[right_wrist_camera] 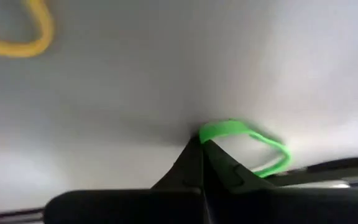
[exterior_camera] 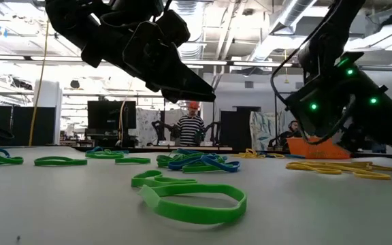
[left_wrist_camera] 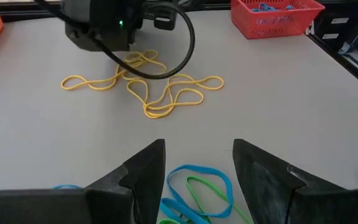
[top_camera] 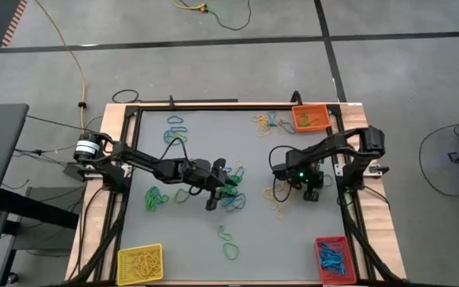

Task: Sort rubber bands into baskets
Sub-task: Put the green rubber band into the orange bin

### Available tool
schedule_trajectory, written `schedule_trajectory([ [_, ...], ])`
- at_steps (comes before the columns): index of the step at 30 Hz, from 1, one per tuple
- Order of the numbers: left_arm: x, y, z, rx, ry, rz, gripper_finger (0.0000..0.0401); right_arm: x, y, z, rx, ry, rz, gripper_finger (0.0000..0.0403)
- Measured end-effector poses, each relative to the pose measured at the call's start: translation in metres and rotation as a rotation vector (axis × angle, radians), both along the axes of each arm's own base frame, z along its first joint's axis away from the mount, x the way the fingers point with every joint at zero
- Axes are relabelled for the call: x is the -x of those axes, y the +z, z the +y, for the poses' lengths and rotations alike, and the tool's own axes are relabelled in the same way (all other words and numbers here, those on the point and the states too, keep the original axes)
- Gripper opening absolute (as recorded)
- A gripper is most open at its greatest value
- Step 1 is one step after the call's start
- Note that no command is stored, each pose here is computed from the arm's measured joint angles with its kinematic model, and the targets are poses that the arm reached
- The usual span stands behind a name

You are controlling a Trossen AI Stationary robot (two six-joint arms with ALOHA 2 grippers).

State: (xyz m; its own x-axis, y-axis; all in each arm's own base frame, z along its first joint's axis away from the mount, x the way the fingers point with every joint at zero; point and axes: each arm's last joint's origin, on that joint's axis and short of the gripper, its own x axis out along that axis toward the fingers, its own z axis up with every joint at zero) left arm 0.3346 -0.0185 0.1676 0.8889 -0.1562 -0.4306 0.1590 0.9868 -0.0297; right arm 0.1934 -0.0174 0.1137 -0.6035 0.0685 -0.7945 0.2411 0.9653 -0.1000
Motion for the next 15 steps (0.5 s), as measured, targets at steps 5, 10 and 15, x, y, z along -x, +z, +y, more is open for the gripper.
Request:
schedule_trajectory([
  [5,0.0,0.0,0.0,0.0,0.0,0.0,0.0178,0.003,0.022,-0.002,0.113,-0.032,-0.046,0.0018],
  [10,0.0,0.0,0.0,-0.004,-0.002,-0.001,0.0178,-0.002,0.057,-0.002,0.164,-0.104,-0.247,0.0018],
  [15,0.0,0.0,0.0,-0.012,-0.004,-0.003,0.0178,-0.005,0.094,-0.007,0.283,-0.158,-0.484,0.0017],
])
